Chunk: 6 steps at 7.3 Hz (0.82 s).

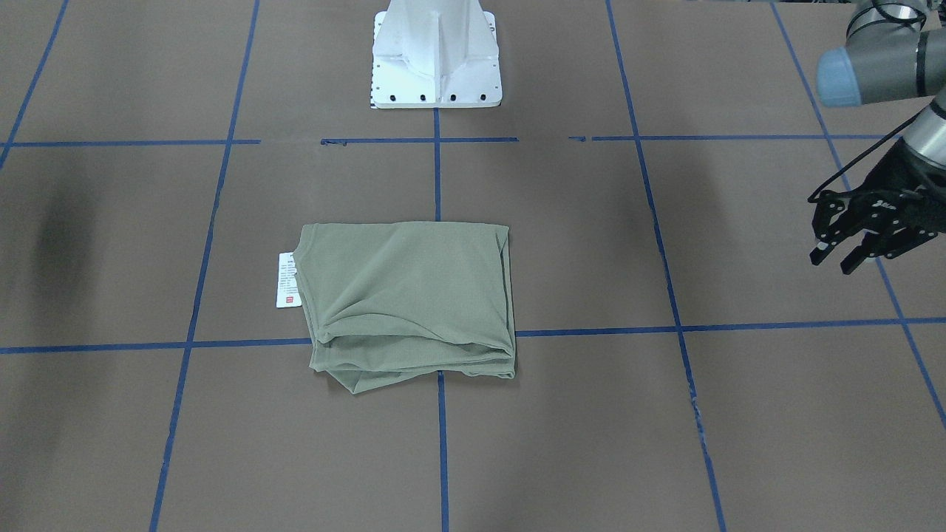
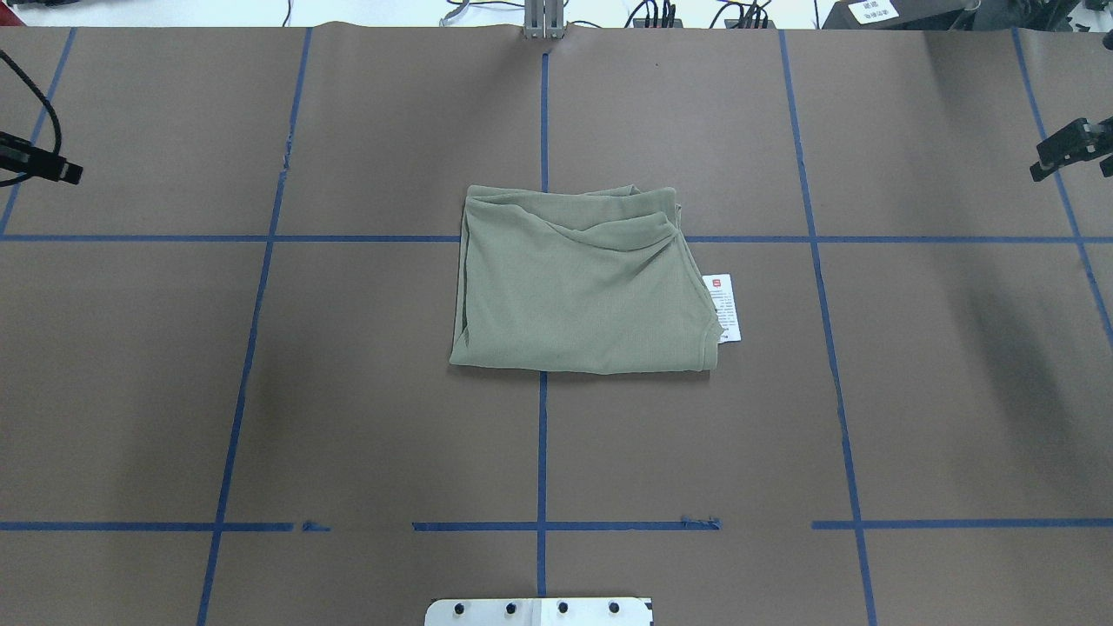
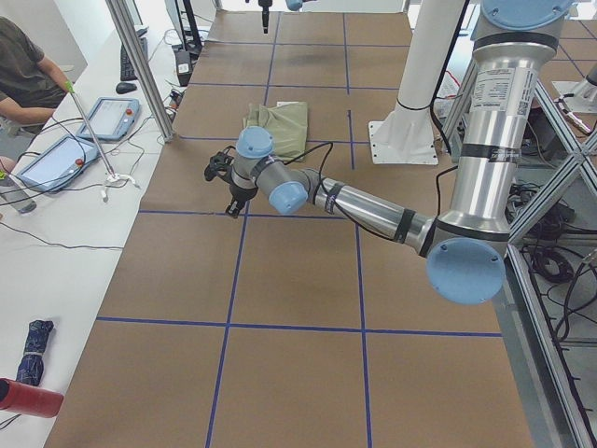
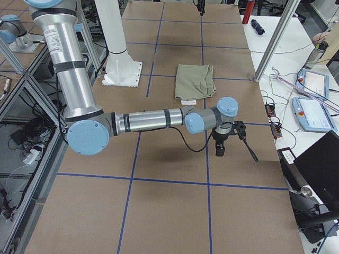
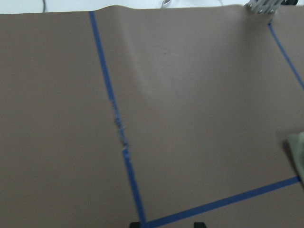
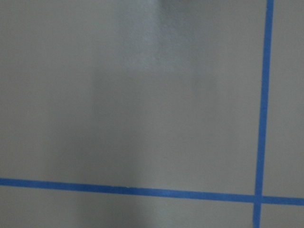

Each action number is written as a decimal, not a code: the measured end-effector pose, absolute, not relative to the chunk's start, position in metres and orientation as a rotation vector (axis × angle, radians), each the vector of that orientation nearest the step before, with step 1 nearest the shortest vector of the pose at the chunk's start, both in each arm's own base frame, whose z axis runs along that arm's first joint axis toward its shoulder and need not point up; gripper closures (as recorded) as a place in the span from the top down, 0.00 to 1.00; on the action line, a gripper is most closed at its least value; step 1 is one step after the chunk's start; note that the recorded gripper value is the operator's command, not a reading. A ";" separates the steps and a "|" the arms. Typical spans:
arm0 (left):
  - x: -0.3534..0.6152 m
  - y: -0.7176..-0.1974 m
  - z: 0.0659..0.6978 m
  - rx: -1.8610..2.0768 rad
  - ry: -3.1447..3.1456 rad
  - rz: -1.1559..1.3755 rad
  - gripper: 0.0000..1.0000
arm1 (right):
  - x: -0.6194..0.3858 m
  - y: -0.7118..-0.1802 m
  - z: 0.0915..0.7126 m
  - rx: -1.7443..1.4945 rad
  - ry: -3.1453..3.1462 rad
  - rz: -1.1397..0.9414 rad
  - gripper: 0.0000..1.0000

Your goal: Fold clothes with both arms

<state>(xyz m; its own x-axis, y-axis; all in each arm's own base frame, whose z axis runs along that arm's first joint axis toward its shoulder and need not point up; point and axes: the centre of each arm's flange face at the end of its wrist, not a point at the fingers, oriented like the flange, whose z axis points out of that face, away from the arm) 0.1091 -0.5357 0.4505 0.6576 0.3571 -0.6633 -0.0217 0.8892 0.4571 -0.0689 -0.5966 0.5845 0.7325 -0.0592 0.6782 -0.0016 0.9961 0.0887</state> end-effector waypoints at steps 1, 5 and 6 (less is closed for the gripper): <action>0.076 -0.534 0.452 0.407 0.795 0.238 0.52 | -0.055 -0.585 0.600 0.075 -0.743 -0.027 1.00; -0.013 -0.535 0.506 0.268 0.739 0.197 0.67 | -0.008 -0.560 0.626 0.054 -0.747 0.048 1.00; -0.030 -0.537 0.533 0.246 0.751 0.203 0.80 | 0.003 -0.554 0.625 0.050 -0.760 0.071 1.00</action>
<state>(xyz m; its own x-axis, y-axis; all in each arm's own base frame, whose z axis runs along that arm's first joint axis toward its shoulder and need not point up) -0.0296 -0.5373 0.5332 0.7137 0.2682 -0.6470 -0.0935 0.9520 0.2915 0.0034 -0.5542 0.6253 0.7230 0.0458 0.6894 -0.0822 0.9964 0.0200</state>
